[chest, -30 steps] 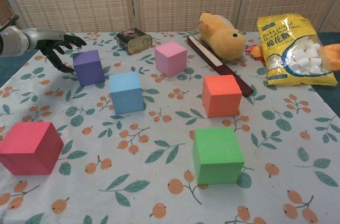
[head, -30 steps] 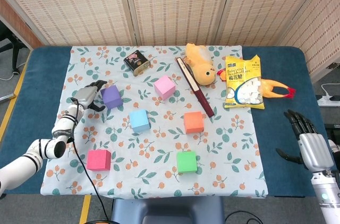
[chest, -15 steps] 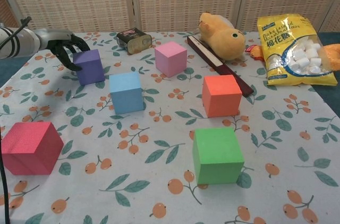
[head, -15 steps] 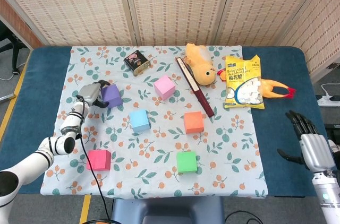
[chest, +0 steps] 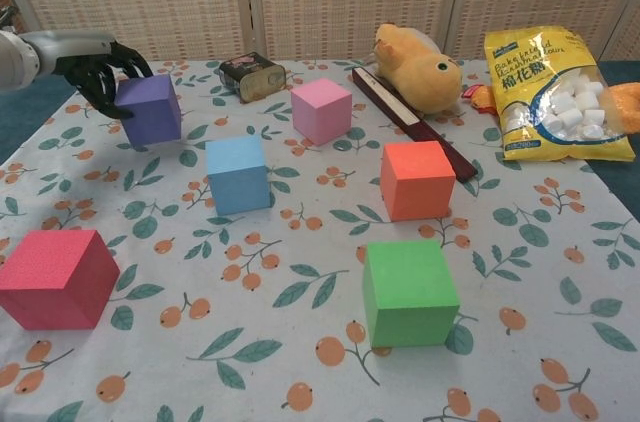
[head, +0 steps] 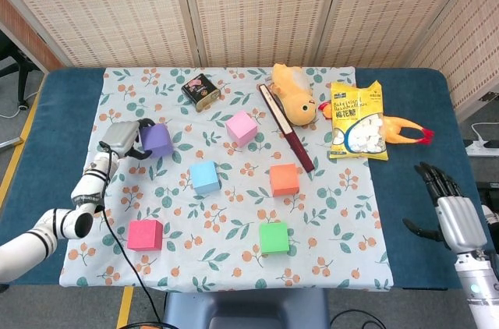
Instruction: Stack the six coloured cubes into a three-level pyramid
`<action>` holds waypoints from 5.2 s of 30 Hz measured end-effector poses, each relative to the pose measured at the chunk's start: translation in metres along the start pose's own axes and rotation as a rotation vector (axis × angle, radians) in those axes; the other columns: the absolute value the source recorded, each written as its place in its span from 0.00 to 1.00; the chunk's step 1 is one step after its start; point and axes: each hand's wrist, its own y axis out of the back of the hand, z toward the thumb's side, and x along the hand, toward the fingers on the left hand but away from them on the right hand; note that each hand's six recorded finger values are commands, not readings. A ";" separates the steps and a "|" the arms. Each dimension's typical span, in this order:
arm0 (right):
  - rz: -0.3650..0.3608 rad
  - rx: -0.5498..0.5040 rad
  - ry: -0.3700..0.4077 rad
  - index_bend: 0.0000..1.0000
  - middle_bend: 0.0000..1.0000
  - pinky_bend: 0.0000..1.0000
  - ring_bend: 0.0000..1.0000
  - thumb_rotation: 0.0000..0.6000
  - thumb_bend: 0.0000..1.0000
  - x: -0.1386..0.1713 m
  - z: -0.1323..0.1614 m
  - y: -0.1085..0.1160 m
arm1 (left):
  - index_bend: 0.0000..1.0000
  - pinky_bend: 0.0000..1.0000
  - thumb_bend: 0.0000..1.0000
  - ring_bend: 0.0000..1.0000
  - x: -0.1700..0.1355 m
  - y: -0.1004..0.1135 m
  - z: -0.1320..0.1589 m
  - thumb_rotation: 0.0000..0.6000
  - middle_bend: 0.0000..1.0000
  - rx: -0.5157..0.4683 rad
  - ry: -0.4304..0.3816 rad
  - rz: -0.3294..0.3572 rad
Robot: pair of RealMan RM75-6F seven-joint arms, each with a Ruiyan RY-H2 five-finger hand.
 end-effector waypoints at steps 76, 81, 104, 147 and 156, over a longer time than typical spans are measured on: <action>-0.031 0.015 -0.050 0.00 0.04 0.12 0.00 1.00 0.00 0.018 -0.011 0.006 | 0.49 0.38 0.31 0.44 -0.034 -0.064 0.056 1.00 0.45 0.072 -0.210 -0.122; -0.031 0.016 -0.052 0.00 0.04 0.12 0.00 1.00 0.00 0.018 -0.011 0.006 | 0.49 0.38 0.31 0.44 -0.032 -0.063 0.056 1.00 0.45 0.056 -0.211 -0.126; -0.035 0.014 -0.055 0.00 0.04 0.12 0.00 1.00 0.00 0.019 -0.012 0.007 | 0.29 0.38 0.32 0.43 -0.034 -0.065 0.058 1.00 0.32 0.067 -0.215 -0.127; 0.164 -0.078 0.155 0.00 0.06 0.14 0.00 1.00 0.00 -0.047 0.046 -0.018 | 0.18 0.10 0.32 0.01 -0.091 -0.003 -0.006 1.00 0.04 0.002 -0.100 0.061; 0.333 -0.091 0.292 0.00 0.06 0.15 0.00 1.00 0.00 -0.110 0.109 -0.058 | 0.23 0.12 0.32 0.05 -0.141 0.000 -0.045 1.00 0.08 0.038 -0.018 0.164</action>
